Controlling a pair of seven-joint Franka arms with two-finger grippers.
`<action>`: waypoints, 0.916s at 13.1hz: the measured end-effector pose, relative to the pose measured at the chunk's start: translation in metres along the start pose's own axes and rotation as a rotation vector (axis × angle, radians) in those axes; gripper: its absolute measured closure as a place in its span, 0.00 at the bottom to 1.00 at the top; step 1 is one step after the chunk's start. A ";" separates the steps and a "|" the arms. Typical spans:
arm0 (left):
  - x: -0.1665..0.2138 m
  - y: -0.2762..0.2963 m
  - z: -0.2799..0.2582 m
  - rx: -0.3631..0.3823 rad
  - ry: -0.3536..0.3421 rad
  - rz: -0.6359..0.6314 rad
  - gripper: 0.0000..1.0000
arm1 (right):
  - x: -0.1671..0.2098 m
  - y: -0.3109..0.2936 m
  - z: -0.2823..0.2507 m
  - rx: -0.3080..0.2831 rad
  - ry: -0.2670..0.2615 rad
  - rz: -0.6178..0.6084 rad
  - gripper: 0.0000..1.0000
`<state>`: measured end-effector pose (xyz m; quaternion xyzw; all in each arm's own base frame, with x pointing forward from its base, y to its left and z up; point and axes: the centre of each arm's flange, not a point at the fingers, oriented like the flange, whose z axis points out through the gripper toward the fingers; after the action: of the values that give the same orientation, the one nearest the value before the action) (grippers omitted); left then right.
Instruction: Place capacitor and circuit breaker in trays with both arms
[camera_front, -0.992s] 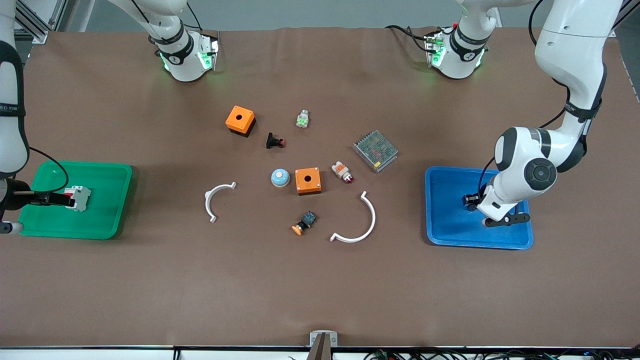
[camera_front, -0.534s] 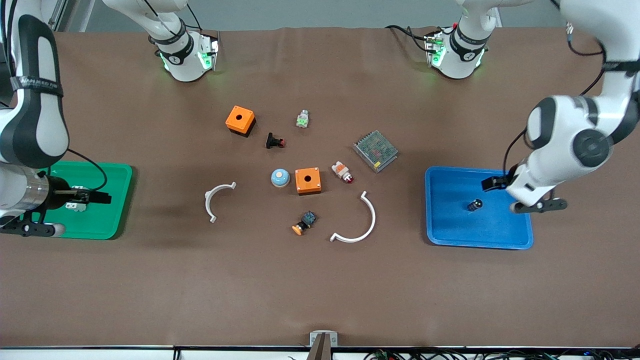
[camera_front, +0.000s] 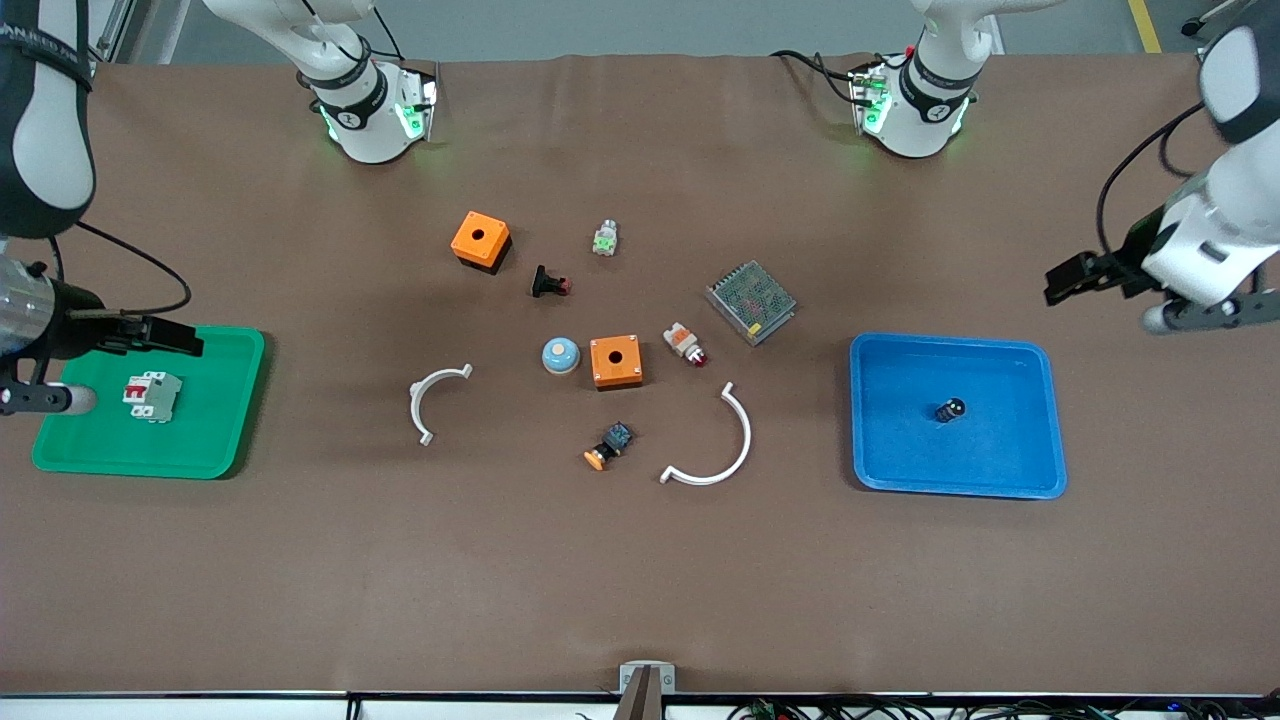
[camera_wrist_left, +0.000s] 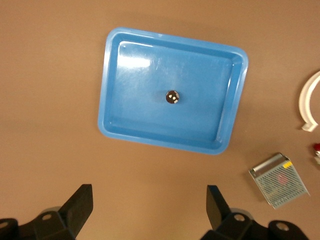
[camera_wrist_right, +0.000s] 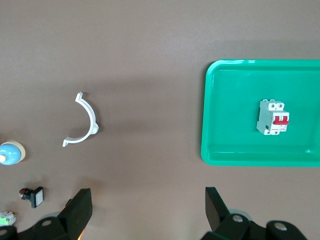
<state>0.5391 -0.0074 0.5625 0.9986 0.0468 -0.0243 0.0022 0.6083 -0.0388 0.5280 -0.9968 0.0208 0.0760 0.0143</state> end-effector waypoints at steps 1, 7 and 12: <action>-0.002 0.000 -0.024 -0.001 0.011 0.000 0.00 | -0.004 0.000 -0.004 0.001 -0.003 0.000 0.00; -0.006 0.001 -0.071 -0.005 0.042 0.004 0.00 | -0.007 0.003 -0.007 0.001 -0.010 0.006 0.00; 0.019 0.006 -0.072 -0.014 0.054 0.013 0.00 | -0.008 0.004 -0.029 -0.003 0.033 0.006 0.00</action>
<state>0.5617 -0.0115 0.6333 0.9991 0.0405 0.0030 0.0081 0.6047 -0.0431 0.5578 -0.9979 0.0237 0.0598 0.0120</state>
